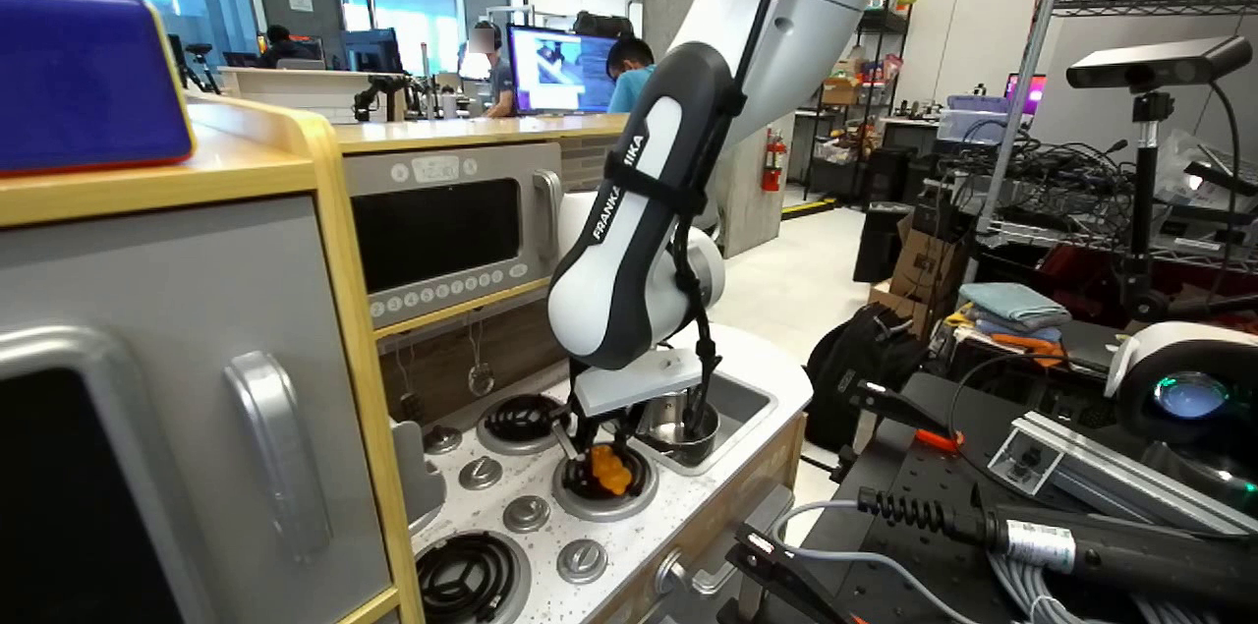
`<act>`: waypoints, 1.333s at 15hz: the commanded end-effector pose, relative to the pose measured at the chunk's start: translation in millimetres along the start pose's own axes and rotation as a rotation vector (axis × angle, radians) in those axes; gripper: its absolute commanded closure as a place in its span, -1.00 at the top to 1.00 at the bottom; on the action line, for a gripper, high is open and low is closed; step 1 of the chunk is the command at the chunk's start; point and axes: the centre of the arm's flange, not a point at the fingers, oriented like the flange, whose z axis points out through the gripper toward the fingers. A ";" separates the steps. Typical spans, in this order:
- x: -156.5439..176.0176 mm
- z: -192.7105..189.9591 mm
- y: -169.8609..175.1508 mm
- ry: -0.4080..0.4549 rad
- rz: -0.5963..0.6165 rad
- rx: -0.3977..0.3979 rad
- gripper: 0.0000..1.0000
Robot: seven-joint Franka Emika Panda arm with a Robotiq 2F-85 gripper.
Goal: Put the plastic bread loaf inside the silver pot in the sink
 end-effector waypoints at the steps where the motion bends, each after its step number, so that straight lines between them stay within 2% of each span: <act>1: 6.3 0.2 3.3 0.012 -0.007 0.026 -0.60; 3: 7.3 -22.0 8.3 -0.028 0.007 0.055 -0.60; 6: 28.6 -58.8 27.9 -0.003 0.063 0.114 -0.60; 9: 72.0 -63.0 69.8 0.067 0.202 0.099 -0.60; 12: 104.9 -60.1 120.6 0.080 0.347 0.058 -0.60; 13: 113.7 -53.3 138.5 0.068 0.400 0.035 -0.60; 16: 128.1 -36.5 172.3 -0.042 0.528 -0.028 -0.60; 20: 136.7 -12.3 185.9 -0.213 0.652 -0.056 -0.60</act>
